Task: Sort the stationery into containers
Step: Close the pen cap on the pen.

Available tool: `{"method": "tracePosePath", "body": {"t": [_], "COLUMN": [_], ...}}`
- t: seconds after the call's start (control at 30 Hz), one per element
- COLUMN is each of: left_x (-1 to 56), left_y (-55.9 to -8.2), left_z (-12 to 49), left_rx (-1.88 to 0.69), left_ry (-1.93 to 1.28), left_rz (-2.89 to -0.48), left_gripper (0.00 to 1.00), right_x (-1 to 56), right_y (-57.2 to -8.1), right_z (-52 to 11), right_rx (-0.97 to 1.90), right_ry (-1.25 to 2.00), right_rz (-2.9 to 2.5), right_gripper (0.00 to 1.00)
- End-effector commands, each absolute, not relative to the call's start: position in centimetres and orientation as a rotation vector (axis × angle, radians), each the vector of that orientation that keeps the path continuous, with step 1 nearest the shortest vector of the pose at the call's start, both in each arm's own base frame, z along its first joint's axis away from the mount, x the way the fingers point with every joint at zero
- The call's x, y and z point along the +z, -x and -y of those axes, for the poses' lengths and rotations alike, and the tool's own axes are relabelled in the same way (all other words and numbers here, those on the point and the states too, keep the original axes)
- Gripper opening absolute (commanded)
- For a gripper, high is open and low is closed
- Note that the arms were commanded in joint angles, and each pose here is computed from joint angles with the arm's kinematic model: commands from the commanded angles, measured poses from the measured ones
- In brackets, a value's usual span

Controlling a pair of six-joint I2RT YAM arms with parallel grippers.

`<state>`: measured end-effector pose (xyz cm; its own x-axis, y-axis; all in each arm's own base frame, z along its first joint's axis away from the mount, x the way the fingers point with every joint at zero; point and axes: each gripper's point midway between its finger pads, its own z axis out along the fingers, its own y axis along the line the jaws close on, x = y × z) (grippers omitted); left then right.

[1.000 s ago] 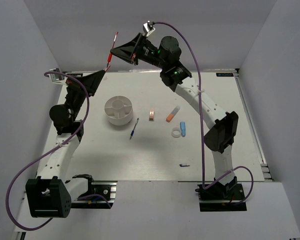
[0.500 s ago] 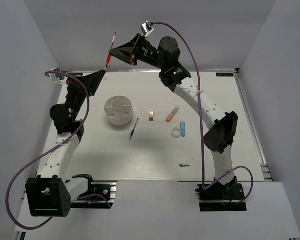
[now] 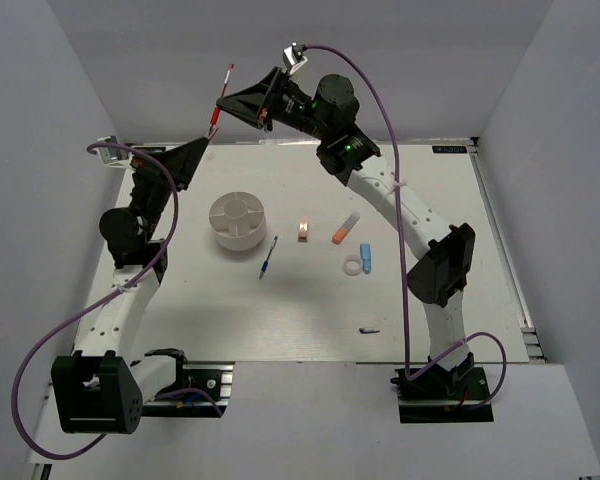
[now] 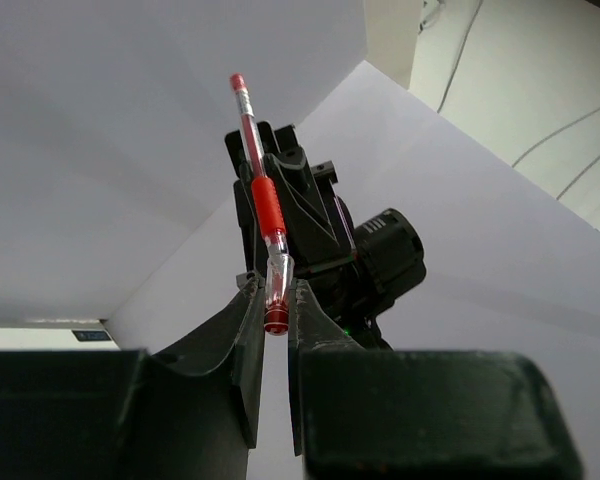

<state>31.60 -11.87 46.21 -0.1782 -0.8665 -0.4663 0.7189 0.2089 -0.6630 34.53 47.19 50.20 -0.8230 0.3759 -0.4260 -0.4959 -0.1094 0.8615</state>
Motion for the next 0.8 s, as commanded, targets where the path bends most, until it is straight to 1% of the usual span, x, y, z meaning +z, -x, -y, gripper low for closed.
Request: {"method": "tracePosePath", "body": {"t": [0.0, 0.17, 0.3, 0.47, 0.67, 0.77], "left_x": [46.7, 47.2, 47.2, 47.0, 46.6, 46.3], "left_y": [-33.4, -34.1, -34.8, -34.9, -34.2, -34.5], "left_z": [10.1, 8.7, 8.2, 8.6, 10.2, 10.0], "left_rx": [-1.331, -1.235, -1.221, -1.246, -1.288, -1.286], "left_ry": [0.291, 0.336, 0.379, 0.370, 0.319, 0.337], "left_rz": [-1.003, -0.971, -0.967, -0.981, -1.014, -1.018], "left_gripper": [0.00, 0.00, 0.00, 0.00, 0.00, 0.00], "right_x": [53.6, 53.1, 52.6, 53.4, 52.8, 52.4], "right_y": [-31.2, -32.2, -32.4, -31.0, -30.4, -29.9], "right_z": [-47.2, -47.7, -48.1, -48.7, -48.9, -49.0], "right_rx": [2.037, 2.003, 2.025, 2.049, 2.034, 2.033], "right_ry": [0.214, 0.169, 0.118, 0.193, 0.256, 0.286], "right_rz": [-1.504, -1.521, -1.513, -1.453, -1.450, -1.448], "right_gripper": [0.00, 0.00, 0.00, 0.00, 0.00, 0.00]}}
